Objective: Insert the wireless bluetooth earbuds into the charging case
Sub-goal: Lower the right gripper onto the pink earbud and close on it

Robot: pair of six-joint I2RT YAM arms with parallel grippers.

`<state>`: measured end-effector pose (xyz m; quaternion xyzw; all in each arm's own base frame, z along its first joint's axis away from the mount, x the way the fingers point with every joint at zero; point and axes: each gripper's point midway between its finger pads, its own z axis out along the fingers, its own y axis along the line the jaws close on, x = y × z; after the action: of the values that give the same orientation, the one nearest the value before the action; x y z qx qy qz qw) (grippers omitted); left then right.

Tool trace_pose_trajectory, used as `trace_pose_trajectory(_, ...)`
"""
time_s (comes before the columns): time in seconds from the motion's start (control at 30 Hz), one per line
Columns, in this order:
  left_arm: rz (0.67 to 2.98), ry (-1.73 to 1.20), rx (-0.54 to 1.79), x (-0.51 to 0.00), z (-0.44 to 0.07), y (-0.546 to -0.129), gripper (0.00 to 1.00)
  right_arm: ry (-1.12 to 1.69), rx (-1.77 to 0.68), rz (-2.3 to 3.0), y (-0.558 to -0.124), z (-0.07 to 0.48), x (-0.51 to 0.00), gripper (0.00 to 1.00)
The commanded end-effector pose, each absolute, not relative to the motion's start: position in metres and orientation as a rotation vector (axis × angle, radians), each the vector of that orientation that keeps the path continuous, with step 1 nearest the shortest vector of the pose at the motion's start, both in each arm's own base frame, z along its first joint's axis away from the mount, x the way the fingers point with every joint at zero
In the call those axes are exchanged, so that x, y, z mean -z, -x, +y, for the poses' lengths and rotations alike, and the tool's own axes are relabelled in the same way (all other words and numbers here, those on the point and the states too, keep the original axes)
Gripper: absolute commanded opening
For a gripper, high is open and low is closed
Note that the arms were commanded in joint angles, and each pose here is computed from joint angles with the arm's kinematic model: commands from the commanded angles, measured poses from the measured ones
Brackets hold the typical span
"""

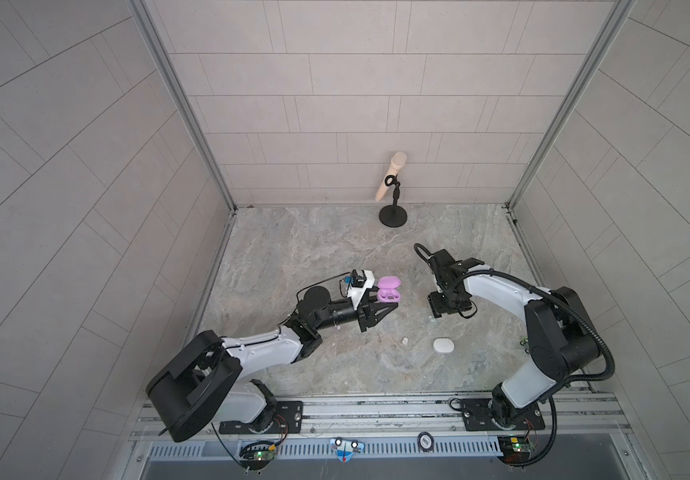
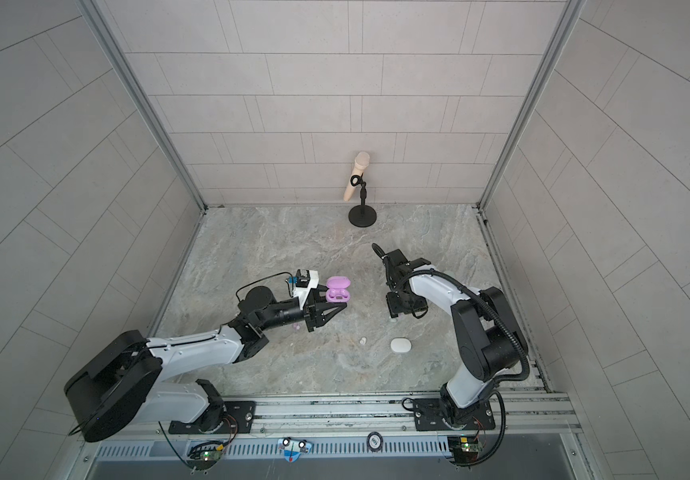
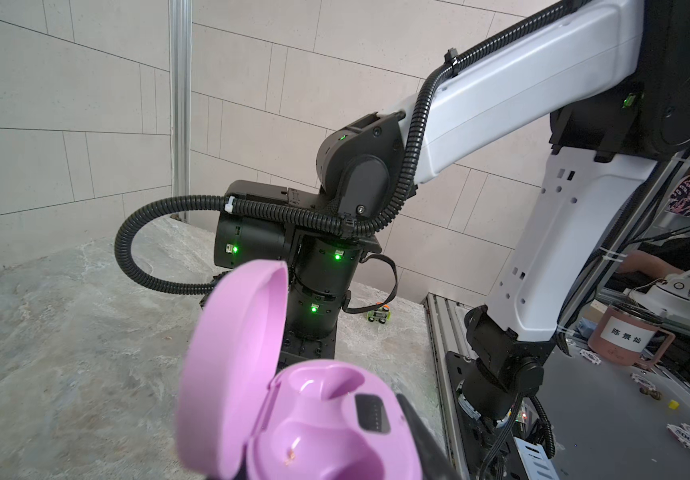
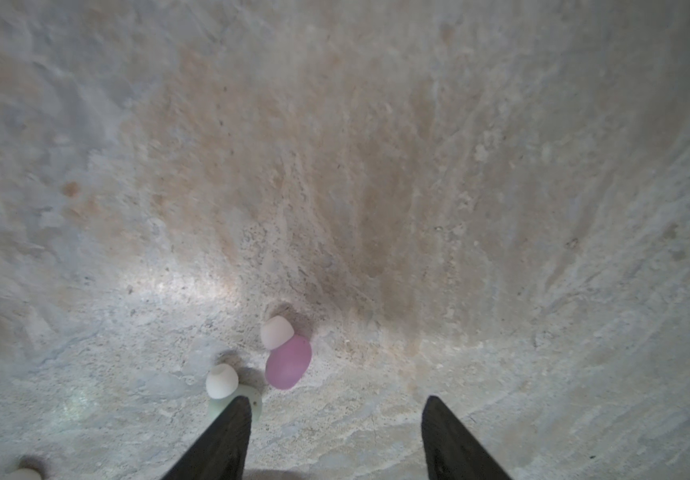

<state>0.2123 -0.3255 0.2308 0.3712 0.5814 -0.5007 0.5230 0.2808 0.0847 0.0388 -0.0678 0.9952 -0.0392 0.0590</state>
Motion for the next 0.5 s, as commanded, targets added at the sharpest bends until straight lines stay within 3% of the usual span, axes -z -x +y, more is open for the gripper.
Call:
trace_pose_trajectory(0.0, 1.348, -0.894, 1.192, -0.24, -0.324, -0.212, 0.22, 0.197, 0.165, 3.014, -0.282, 0.082, -0.033, 0.68)
trace_pose_trajectory(0.47, 1.347, -0.892, 1.193, -0.24, -0.323, -0.21, 0.22, 0.208, 0.323, 3.03, -0.276, 0.064, -0.026, 0.68)
